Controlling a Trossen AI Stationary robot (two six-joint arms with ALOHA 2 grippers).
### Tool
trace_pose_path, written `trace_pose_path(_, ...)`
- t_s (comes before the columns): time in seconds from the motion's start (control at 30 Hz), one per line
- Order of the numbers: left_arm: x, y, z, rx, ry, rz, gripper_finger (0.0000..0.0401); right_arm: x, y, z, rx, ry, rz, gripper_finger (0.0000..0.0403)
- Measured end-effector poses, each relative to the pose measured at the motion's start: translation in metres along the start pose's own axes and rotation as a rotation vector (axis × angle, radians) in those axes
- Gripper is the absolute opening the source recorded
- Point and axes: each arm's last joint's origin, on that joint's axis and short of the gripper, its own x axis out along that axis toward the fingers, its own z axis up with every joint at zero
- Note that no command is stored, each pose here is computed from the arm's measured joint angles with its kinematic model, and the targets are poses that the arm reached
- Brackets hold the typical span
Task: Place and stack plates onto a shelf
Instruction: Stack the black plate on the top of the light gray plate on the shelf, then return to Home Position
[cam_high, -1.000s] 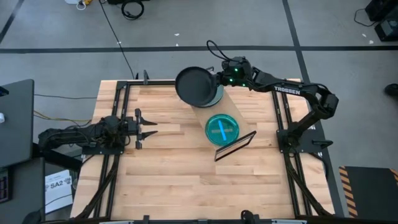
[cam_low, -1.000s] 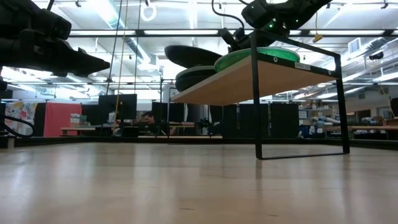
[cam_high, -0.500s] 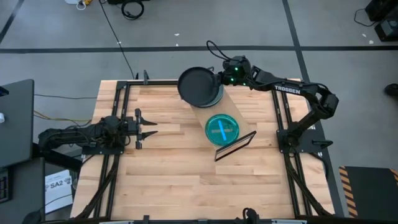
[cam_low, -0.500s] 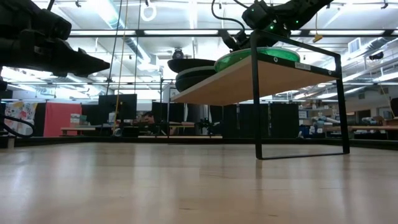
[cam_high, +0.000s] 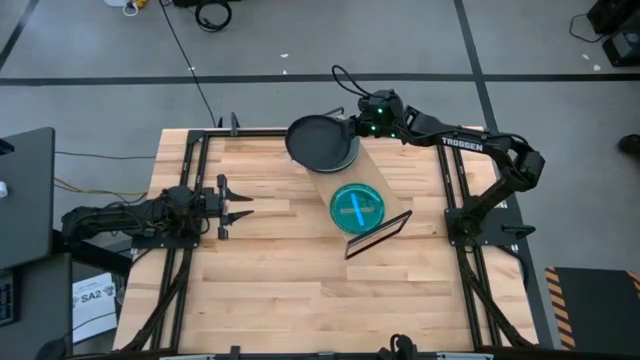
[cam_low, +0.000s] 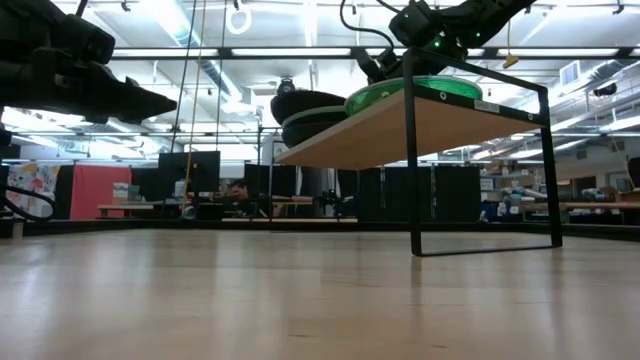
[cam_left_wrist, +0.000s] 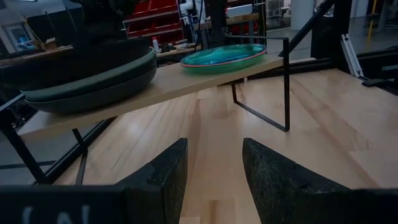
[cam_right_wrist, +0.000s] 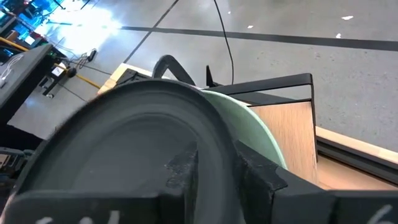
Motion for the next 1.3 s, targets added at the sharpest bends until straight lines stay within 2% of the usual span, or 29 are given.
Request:
trace_pose_path(0.23, 0.000, 0.000, 0.000, 0.000, -0.003, 0.000, 0.0160, 0.000, 0.000, 0.000, 0.000, -0.001, 0.001, 0.0123)
trace_pose_path(0.47, -0.004, -0.003, 0.005, 0.000, -0.055, -0.032, 0.0160, 0.000, 0.000, 0.000, 0.000, 0.000, 0.003, 0.0128)
trace_pose_path(0.67, -0.009, -0.004, 0.011, -0.002, -0.136, -0.035, 0.0160, 0.000, 0.002, -0.001, 0.000, 0.041, 0.068, 0.0127)
trace_pose_path(0.97, -0.009, -0.004, 0.012, -0.003, -0.149, -0.033, 0.0160, -0.005, 0.007, 0.004, -0.004, 0.034, 0.168, 0.0127)
trace_pose_path(1.13, -0.009, -0.003, 0.012, -0.003, -0.149, -0.032, 0.0160, -0.022, 0.009, 0.014, -0.006, 0.006, 0.218, 0.0117)
trace_pose_path(1.3, -0.009, -0.003, 0.012, -0.003, -0.150, -0.033, 0.0160, -0.047, 0.016, 0.023, -0.080, -0.056, 0.259, 0.0082)
